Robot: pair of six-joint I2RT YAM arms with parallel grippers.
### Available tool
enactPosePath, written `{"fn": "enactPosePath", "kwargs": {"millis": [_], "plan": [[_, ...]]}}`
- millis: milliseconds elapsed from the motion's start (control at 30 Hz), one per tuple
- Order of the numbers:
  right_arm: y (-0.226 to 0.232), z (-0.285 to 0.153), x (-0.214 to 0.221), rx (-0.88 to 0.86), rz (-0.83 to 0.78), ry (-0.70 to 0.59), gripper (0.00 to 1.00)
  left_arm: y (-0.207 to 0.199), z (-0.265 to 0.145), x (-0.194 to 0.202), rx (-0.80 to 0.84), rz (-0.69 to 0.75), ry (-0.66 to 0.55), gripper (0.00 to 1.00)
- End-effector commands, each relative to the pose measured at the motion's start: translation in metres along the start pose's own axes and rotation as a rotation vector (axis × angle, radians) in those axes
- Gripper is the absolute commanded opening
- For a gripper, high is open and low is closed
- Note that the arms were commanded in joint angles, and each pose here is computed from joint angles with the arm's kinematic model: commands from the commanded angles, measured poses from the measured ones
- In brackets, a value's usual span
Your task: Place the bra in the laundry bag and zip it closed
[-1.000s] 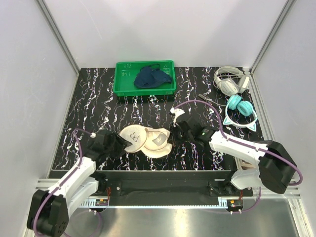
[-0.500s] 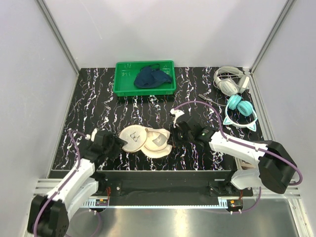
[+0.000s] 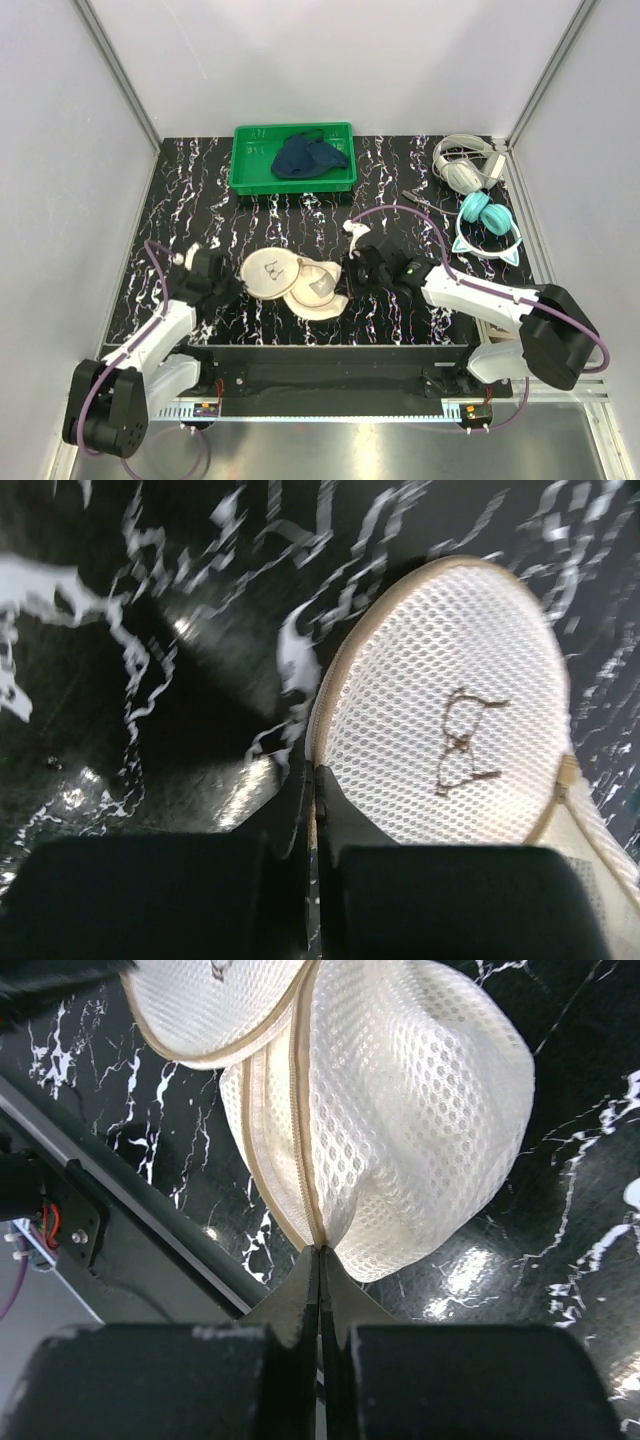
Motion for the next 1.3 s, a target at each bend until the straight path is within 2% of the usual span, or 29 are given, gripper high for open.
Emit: {"fn": "enactPosePath", "kwargs": {"millis": [0,67,167,300,367,433,467,500,567,667,833,900,967,1000,1100,1200,1267], "plan": [[0.012,0.008,-0.002,-0.069,0.041,-0.004,0.00,-0.074,-0.051,-0.050,0.174,0.213,-0.166,0.00],[0.020,0.010,-0.003,-0.085,0.036,-0.007,0.00,-0.102,-0.086,-0.068,0.238,0.252,-0.242,0.00],[0.032,0.017,-0.006,-0.112,0.037,-0.003,0.00,-0.119,-0.118,-0.069,0.281,0.318,-0.253,0.00],[0.055,0.028,-0.013,-0.181,0.027,0.002,0.00,-0.131,-0.135,-0.049,0.302,0.442,-0.209,0.00],[0.069,0.029,-0.020,-0.235,0.015,-0.003,0.18,-0.138,-0.144,-0.044,0.292,0.496,-0.230,0.00],[0.068,0.025,-0.029,-0.216,-0.005,-0.036,0.35,-0.143,-0.146,-0.041,0.287,0.528,-0.238,0.00],[0.063,0.022,-0.036,-0.180,-0.021,-0.075,0.52,-0.149,-0.150,-0.041,0.297,0.532,-0.231,0.00],[0.063,0.010,-0.048,-0.164,-0.042,-0.133,0.64,-0.152,-0.152,-0.040,0.301,0.526,-0.224,0.00],[0.057,0.001,-0.061,-0.116,-0.128,-0.208,0.81,-0.162,-0.157,-0.038,0.328,0.518,-0.207,0.00],[0.060,-0.015,-0.084,-0.091,-0.239,-0.282,0.99,-0.172,-0.162,-0.037,0.352,0.495,-0.198,0.00],[0.082,-0.019,-0.100,-0.062,-0.459,-0.372,1.00,-0.181,-0.169,-0.039,0.372,0.440,-0.200,0.00],[0.097,-0.014,-0.113,-0.106,-0.512,-0.457,1.00,-0.182,-0.170,-0.037,0.380,0.422,-0.188,0.00],[0.110,-0.001,-0.107,-0.139,-0.554,-0.481,1.00,-0.185,-0.171,-0.036,0.388,0.404,-0.180,0.00],[0.120,0.000,-0.116,-0.157,-0.591,-0.548,1.00,-0.185,-0.171,-0.036,0.390,0.397,-0.177,0.00],[0.136,0.018,-0.117,-0.168,-0.649,-0.610,1.00,-0.185,-0.173,-0.035,0.398,0.389,-0.172,0.00],[0.139,0.041,-0.126,-0.101,-0.616,-0.616,1.00,-0.186,-0.176,-0.034,0.412,0.385,-0.167,0.00],[0.129,0.052,-0.140,0.004,-0.576,-0.643,0.97,-0.187,-0.180,-0.033,0.426,0.385,-0.159,0.00]]}}
Point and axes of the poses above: each gripper's point midway between its finger pads, its own z axis out along the fingers, its own y axis along the line the jaws close on, x = y × z, the point moved 2 cm from there along -z, back along the fingers, and after that the axes turned 10 degrees about -z, right-handed, at the moved point
